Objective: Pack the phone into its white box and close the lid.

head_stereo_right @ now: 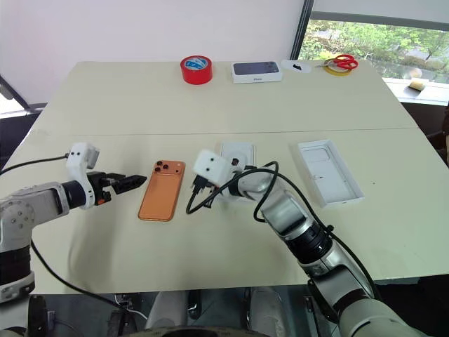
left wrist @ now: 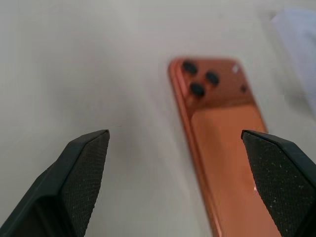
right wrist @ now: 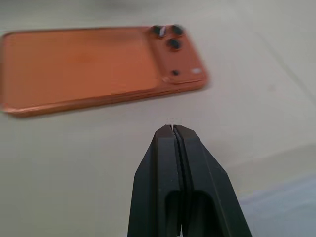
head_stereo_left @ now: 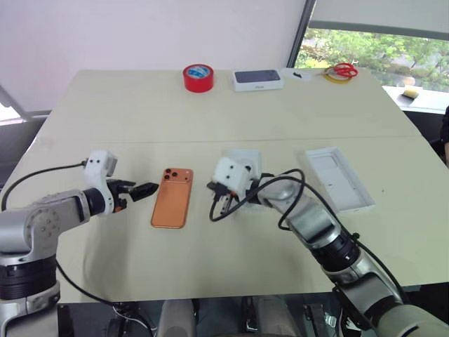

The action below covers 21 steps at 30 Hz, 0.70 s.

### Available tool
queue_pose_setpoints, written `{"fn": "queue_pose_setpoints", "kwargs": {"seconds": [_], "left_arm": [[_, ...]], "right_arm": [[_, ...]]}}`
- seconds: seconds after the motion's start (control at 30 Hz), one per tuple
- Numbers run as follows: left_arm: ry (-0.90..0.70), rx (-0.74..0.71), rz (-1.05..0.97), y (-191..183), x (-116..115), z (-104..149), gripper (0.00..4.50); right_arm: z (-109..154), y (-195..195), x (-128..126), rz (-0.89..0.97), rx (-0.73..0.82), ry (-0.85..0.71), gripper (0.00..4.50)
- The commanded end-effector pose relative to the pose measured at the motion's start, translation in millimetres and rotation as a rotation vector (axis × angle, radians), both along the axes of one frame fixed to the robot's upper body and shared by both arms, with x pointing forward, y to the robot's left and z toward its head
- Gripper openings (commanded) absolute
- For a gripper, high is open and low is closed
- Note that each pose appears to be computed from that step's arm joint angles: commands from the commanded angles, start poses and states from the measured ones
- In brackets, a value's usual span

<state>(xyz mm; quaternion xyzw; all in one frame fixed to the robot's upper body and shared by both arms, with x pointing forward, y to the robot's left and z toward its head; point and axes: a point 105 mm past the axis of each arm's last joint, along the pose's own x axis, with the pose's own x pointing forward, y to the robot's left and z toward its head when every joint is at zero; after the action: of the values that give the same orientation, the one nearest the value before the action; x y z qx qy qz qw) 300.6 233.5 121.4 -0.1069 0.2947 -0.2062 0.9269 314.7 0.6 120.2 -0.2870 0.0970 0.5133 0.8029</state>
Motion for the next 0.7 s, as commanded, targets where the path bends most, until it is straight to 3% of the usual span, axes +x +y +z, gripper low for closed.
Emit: {"fn": "queue_pose_setpoints", "kwargs": {"seconds": [0.03, 0.3, 0.7], "left_arm": [[0.051, -0.051, -0.018, -3.0, -9.6, 0.4, 4.48], [0.194, -0.153, -0.177, -55.1, -33.5, -21.9, 4.48], [0.173, -0.296, -0.269, -98.7, -30.3, -17.3, 4.48]], "right_arm": [[-2.2, 9.9, -4.9, 0.061, -0.068, -0.014, 0.00], [-14.8, 23.1, -3.6, 0.083, -0.134, -0.005, 0.00], [-16.8, 17.5, -5.3, 0.063, -0.139, -0.004, 0.00]]}}
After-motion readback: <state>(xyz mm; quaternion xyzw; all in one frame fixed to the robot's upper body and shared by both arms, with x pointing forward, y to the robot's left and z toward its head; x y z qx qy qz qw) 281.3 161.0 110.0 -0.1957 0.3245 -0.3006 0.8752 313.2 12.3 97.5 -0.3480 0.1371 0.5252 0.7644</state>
